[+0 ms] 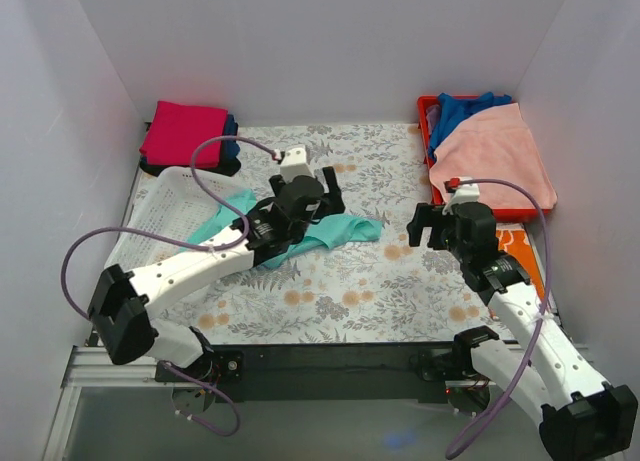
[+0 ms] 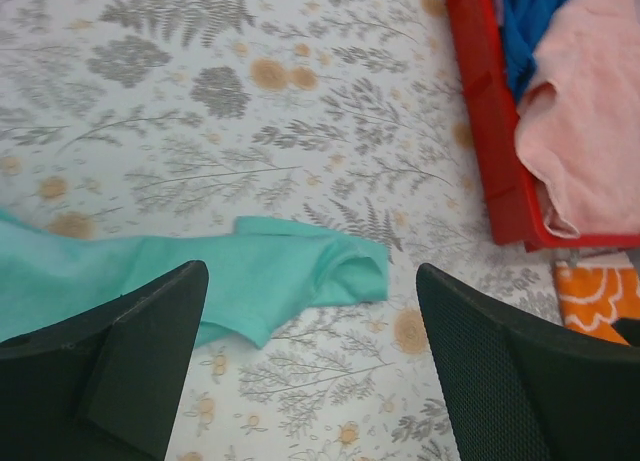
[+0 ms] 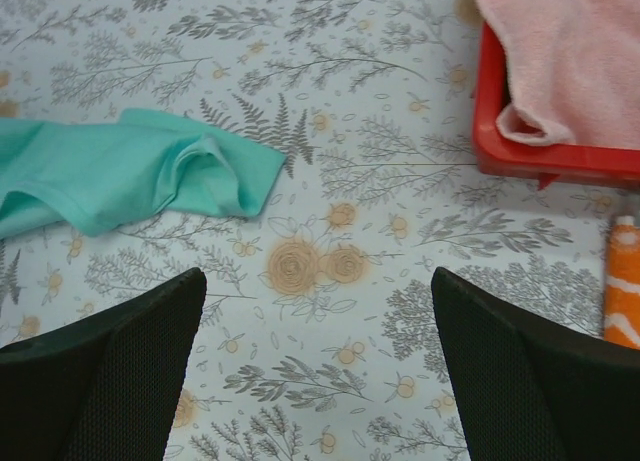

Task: Fold and stack the t-shirts
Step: Move the tshirt to the center of the board, then grab crumpled tshirt from bin with the right arm

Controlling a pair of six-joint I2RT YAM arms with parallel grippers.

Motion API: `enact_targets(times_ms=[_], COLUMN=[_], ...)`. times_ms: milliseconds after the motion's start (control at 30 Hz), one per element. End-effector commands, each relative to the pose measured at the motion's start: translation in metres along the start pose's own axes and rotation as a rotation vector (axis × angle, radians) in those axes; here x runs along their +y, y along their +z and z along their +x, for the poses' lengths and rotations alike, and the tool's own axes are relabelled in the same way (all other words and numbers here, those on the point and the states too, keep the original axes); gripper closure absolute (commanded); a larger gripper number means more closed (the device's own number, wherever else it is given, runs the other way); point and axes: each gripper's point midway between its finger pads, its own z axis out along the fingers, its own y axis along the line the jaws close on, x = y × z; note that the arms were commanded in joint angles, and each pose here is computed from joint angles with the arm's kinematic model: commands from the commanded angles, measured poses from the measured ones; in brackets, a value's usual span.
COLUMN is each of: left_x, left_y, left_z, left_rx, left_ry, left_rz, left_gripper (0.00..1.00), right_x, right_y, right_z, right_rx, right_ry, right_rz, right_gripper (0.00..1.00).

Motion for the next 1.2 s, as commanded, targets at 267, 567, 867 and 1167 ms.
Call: enact_targets(times_ms=[267,567,867,1167], left_x=[0.173,0.225,0.254,0.265], left_y=[-0.014,-0.008,-0.009,-0.028], left_z=[0.0,0.006,-0.023,-0.052], left_rx=[0.063,0.102,0.069,0.003], left_ry=[-0.173,-0.325,-0.391,-0.396], left_rz=[-0.41,-0.445,-0.435,-0.444], left_gripper=[0.15,0.16,0.16,0.16], right_x=[0.147,0.264,0.343,0.402], right_y=[0.029,0.041,0.056,0.074], right_z=[0.002,0.016,0.025,0.054], right_rx=[0.012,0.011,-0.002,0.022], right_ry=[-0.186,-0.399,-0.488,-0.558], right_rz=[-0.328,-0.522,-0.686,-0.769], right_gripper=[0.03,0.07,0.1,0.1])
